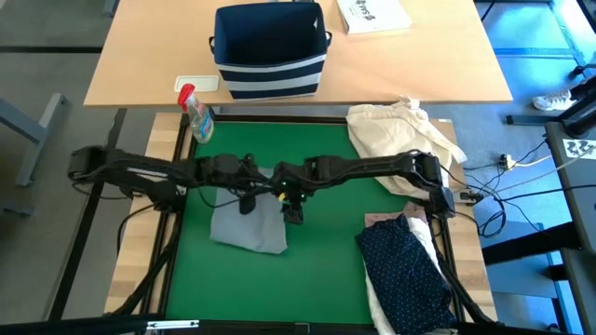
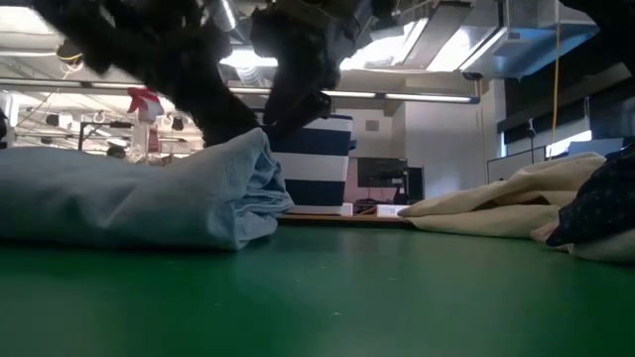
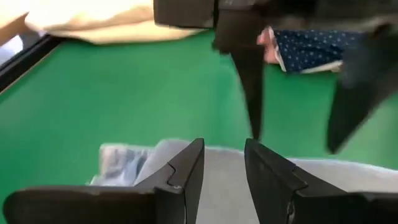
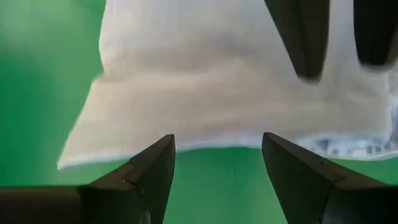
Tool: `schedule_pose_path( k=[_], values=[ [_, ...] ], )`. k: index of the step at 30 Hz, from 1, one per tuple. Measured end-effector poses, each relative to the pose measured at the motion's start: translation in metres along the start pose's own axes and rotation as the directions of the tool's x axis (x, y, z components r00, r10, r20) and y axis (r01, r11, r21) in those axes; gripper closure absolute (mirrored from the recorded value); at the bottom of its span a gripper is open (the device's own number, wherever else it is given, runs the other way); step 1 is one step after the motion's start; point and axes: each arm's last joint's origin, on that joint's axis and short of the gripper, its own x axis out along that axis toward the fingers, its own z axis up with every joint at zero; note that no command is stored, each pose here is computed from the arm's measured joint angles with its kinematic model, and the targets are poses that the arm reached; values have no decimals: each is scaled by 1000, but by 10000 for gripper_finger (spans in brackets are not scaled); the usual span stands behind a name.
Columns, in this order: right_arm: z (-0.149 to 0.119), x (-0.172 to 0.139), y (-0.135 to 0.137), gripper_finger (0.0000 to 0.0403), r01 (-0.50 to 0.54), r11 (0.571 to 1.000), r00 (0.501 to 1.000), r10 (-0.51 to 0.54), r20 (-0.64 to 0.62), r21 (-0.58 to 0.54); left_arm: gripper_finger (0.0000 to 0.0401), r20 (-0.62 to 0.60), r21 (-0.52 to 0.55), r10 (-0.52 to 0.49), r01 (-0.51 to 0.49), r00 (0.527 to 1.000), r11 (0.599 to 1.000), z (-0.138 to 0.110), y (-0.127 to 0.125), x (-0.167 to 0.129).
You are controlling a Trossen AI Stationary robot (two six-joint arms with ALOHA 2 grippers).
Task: Fold laundry
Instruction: Fold the blue jeans
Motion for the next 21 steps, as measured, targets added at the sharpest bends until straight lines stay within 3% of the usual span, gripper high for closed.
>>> schedule_pose_path(
  k=[4, 8, 12, 15, 18, 21],
  values=[
    [7, -5, 4, 164, 29, 999, 997, -30, 76, 21, 290, -117, -39, 46, -51, 992, 998, 26, -3, -43],
    [22, -12, 5, 164, 45, 998, 968, -55, 243, 48, 290, -169, -119, 112, -133, 979, 984, 26, -2, -77],
    [22, 6, -1, 164, 105, 991, 934, -127, 333, 85, 290, -204, -204, 190, -231, 960, 951, -4, 3, -80],
    [7, 36, -8, 164, 126, 986, 932, -154, 327, 105, 290, -244, -278, 213, -279, 946, 919, -39, 8, -69],
    [-15, 62, -11, 164, 121, 988, 944, -146, 296, 100, 290, -293, -344, 171, -270, 941, 899, -73, 10, -59],
    [-40, 79, -17, 164, 174, 979, 952, -196, 237, 109, 290, -351, -322, 200, -319, 915, 891, -102, 13, -57]
  ],
)
